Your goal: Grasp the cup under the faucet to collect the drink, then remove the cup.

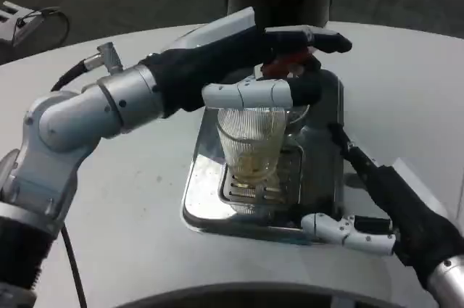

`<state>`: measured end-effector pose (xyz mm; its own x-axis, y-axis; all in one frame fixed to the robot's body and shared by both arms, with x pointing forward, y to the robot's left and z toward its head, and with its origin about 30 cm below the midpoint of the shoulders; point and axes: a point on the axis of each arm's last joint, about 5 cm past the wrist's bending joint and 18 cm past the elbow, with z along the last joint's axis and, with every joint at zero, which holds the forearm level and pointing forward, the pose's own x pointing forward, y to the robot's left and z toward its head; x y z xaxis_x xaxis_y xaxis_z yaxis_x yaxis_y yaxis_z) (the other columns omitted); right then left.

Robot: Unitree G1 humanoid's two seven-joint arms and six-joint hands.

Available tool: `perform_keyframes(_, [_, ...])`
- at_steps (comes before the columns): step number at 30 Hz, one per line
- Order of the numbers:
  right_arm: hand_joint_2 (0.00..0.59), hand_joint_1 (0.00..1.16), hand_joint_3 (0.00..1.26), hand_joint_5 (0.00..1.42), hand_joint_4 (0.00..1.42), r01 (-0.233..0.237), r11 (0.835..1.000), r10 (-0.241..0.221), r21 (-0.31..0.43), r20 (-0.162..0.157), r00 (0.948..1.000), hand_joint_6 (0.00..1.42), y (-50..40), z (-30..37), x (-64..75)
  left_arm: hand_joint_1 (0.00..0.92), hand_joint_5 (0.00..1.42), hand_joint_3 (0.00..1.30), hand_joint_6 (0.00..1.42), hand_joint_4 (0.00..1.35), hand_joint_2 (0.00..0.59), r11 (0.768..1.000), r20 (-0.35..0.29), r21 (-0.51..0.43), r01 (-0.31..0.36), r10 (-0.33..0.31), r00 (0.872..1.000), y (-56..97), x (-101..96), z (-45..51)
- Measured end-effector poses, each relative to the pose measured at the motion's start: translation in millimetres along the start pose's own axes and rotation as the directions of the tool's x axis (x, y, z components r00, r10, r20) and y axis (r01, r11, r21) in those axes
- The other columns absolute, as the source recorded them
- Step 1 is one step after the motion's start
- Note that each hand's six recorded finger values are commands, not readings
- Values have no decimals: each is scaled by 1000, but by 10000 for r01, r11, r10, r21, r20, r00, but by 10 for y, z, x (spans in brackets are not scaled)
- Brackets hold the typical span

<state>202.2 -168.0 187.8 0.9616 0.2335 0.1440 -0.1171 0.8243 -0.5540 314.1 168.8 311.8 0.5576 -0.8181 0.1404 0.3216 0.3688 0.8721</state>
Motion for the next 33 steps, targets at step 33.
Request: perform_keyframes(33, [201, 719, 0, 0, 0, 211, 9977, -204, 638, -121, 9997, 99, 270, 36, 588, 0, 193, 201, 110, 123, 0, 9993, -9, 135, -351, 351, 9994, 20, -18, -51])
